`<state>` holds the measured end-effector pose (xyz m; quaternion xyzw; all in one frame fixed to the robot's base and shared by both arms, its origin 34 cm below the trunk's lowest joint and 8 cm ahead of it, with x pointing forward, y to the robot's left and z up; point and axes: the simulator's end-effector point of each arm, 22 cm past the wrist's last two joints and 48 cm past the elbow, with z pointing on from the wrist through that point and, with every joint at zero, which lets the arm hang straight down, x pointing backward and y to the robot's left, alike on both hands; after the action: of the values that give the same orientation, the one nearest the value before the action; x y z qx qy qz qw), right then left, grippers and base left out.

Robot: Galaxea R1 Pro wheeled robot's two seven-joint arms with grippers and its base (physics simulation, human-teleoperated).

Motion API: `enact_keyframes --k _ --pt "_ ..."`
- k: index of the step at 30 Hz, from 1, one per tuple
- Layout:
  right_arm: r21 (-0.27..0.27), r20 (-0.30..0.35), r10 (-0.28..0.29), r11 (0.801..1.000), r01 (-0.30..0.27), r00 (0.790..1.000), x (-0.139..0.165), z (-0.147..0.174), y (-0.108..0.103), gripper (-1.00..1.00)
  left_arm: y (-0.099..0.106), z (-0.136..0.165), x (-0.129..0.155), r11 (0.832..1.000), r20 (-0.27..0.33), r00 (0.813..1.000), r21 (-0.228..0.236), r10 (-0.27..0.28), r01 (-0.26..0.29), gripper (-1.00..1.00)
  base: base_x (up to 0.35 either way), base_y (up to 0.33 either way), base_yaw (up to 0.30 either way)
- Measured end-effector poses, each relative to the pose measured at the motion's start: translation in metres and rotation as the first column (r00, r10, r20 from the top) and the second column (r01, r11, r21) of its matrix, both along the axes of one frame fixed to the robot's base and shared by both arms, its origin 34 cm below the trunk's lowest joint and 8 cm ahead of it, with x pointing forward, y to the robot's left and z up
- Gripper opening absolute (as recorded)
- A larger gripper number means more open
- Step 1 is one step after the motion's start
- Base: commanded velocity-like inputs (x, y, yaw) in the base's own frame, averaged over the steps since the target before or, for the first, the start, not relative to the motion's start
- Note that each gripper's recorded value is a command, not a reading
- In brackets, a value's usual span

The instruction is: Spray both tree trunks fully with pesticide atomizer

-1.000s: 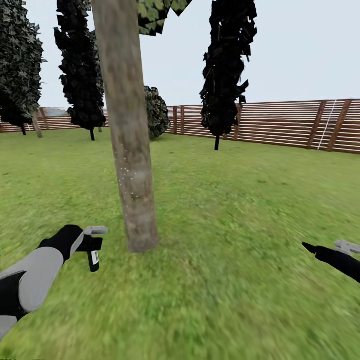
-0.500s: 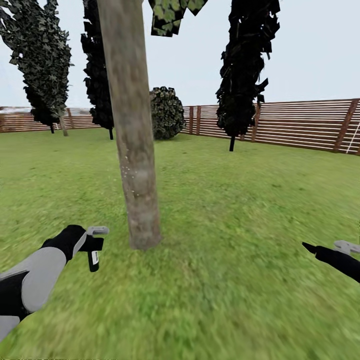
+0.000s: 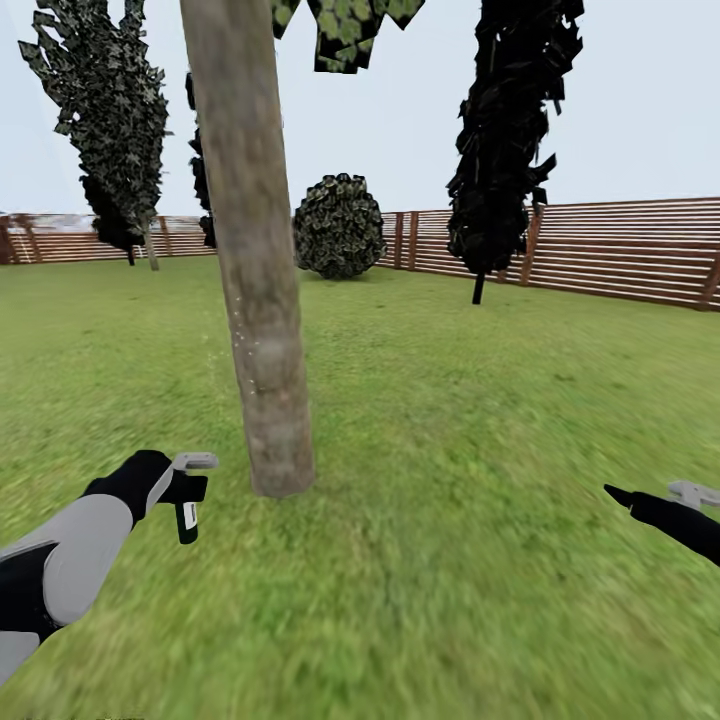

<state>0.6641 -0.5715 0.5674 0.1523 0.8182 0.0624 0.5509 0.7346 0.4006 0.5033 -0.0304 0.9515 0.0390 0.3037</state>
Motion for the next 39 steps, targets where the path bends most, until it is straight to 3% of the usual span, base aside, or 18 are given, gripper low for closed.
enact_keyframes --k 7,22,32,39 --pt "0.0 0.0 0.0 1.0 0.0 1.0 0.0 0.0001 -0.0001 1.0 0.0 0.0001 0.0002 1.0 0.001 1.0 0.0 0.0 0.0 -1.0 0.166 -0.31 0.24" --pt "0.0 0.0 0.0 1.0 0.0 1.0 0.0 -0.0001 0.0 1.0 -0.0002 0.0002 0.0003 1.0 0.001 1.0 0.001 -0.001 0.001 -1.0 0.157 -0.301 0.061" --pt "0.0 0.0 0.0 1.0 0.0 1.0 0.0 0.0 0.0 1.0 -0.0011 0.0001 0.0005 1.0 0.001 1.0 0.001 -0.002 0.002 -1.0 0.005 -0.043 0.099" --pt "0.0 0.0 0.0 1.0 0.0 1.0 0.0 -0.0002 0.0 1.0 -0.0047 -0.0061 -0.0028 1.0 -0.01 1.0 -0.006 -0.006 0.006 -1.0 0.0 -0.266 0.023"
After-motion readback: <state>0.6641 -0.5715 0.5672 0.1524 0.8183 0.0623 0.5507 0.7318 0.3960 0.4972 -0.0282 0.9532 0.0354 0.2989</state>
